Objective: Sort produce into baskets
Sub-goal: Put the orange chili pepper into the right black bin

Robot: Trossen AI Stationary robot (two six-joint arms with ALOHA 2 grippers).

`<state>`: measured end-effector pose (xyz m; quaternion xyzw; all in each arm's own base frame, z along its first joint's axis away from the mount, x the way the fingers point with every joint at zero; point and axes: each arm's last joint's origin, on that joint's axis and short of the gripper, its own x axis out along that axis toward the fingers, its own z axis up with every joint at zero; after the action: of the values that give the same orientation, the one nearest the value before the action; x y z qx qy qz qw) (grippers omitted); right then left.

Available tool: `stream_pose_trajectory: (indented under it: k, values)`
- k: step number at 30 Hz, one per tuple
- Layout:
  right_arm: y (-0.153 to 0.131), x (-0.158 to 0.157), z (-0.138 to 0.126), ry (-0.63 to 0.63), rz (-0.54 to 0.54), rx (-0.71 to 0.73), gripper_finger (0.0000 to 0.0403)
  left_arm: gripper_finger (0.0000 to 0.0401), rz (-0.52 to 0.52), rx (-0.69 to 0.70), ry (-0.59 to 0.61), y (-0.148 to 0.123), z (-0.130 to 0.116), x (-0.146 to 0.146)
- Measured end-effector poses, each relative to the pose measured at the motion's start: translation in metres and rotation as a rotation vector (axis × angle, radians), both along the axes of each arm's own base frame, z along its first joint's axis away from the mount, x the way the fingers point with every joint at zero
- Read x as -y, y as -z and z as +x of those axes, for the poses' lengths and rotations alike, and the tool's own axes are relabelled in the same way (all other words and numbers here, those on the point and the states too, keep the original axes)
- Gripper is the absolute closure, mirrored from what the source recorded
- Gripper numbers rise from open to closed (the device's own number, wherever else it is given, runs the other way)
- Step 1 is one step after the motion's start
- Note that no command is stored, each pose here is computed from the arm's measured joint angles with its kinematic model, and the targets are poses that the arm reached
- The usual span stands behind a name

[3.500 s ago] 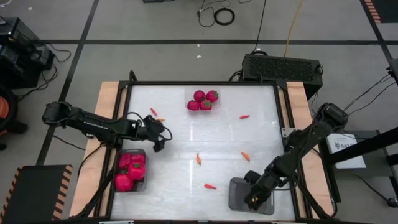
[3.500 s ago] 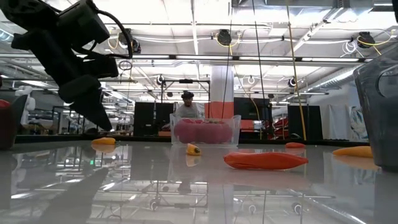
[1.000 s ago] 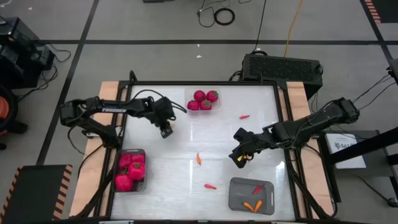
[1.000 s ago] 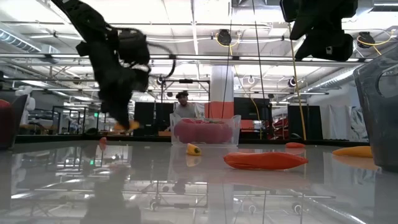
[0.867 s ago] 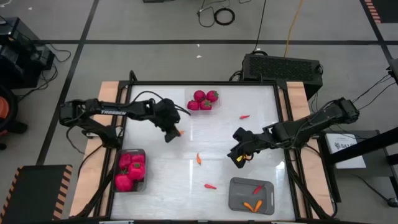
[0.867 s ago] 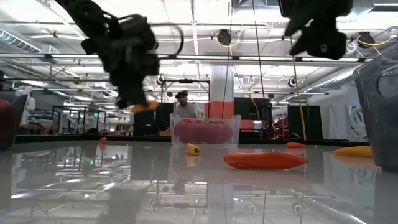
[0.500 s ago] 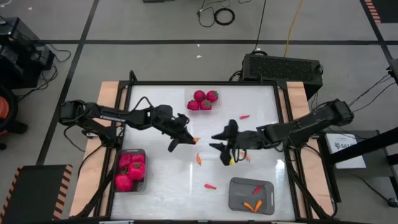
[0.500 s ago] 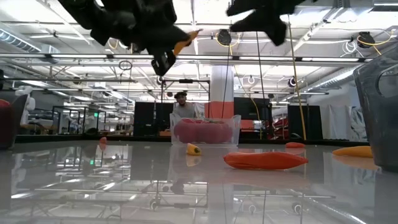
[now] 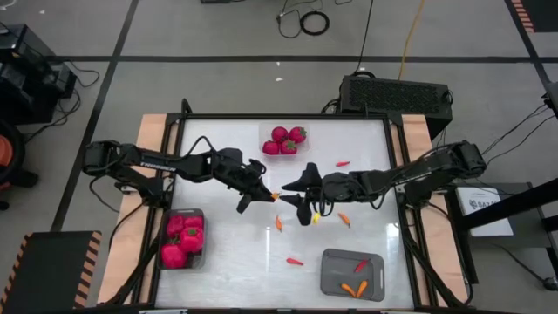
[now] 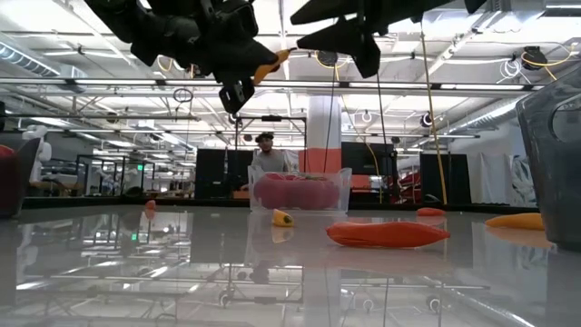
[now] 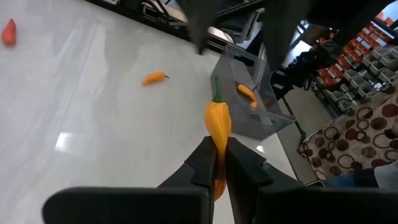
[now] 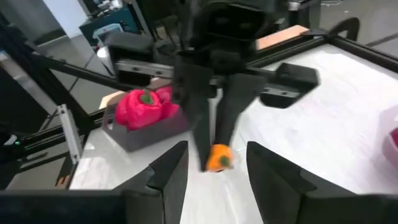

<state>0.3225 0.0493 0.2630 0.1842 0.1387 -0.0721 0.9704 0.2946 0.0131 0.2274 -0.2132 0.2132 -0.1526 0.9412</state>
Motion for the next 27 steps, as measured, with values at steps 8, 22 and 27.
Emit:
stream_pose_trajectory:
  k: [8,22,27]
  values:
    - [0.003,0.009,0.001,0.003,0.021,-0.025,0.0248,0.0373,0.0,0.001,0.0,0.0,0.0,0.0]
    - [0.02,0.009,0.012,-0.066,0.061,-0.062,0.0248,0.0372,0.001,-0.009,-0.004,0.001,0.0,0.0]
    - [0.018,0.01,0.012,-0.067,0.05,-0.045,0.0256,0.0372,0.0,-0.024,-0.004,0.002,-0.001,0.0]
